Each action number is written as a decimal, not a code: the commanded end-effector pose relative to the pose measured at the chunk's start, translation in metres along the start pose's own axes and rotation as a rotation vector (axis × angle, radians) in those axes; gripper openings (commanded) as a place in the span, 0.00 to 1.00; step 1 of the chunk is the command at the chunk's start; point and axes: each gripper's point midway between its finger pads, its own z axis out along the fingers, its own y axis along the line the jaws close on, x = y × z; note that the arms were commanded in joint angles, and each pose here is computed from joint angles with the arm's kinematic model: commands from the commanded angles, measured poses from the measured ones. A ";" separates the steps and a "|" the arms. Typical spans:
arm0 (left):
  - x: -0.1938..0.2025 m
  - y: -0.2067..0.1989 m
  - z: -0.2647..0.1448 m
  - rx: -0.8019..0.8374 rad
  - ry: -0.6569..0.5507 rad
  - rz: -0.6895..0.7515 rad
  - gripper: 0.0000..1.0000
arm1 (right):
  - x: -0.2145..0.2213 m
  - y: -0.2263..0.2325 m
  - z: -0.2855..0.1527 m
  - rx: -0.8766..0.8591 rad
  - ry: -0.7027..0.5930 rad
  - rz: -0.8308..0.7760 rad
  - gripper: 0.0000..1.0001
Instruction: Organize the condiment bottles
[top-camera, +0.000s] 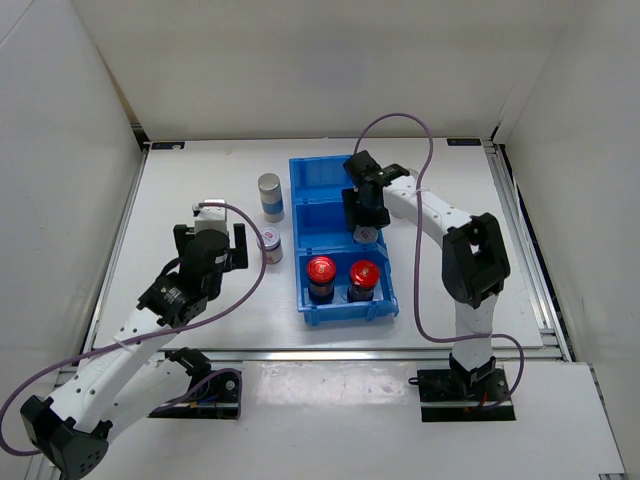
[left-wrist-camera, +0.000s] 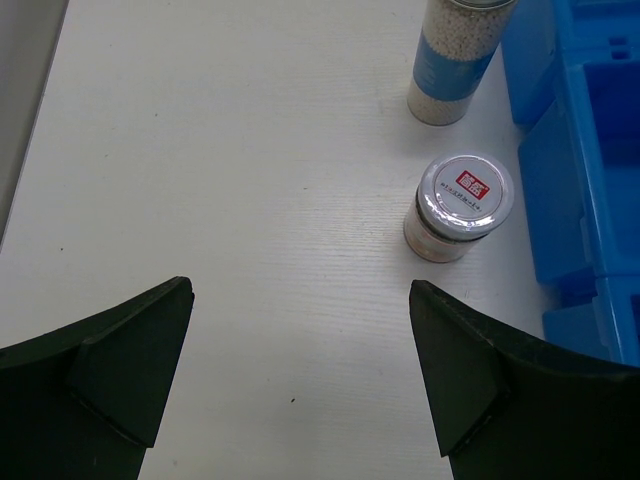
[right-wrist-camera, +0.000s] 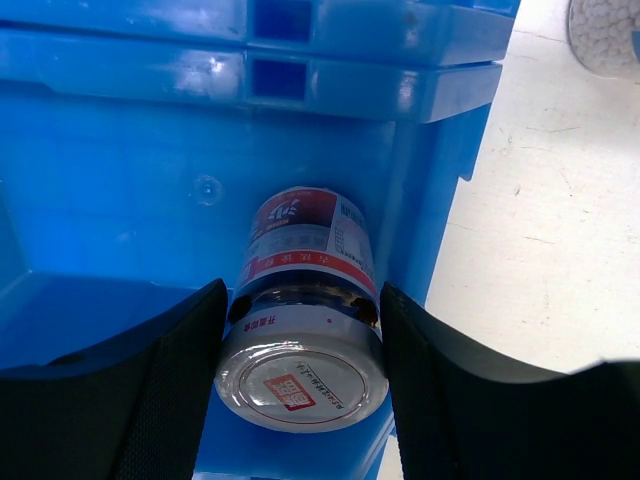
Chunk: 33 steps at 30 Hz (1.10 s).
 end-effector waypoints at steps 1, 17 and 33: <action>-0.005 -0.002 0.000 0.017 -0.018 -0.009 1.00 | -0.030 0.009 -0.030 -0.044 -0.109 0.008 0.40; -0.021 -0.075 0.012 0.298 -0.023 -0.197 1.00 | -0.033 -0.029 -0.127 0.040 -0.313 0.048 1.00; 0.014 -0.110 0.118 0.171 0.159 -0.128 1.00 | 0.045 -0.048 -0.217 -0.108 -0.433 0.048 1.00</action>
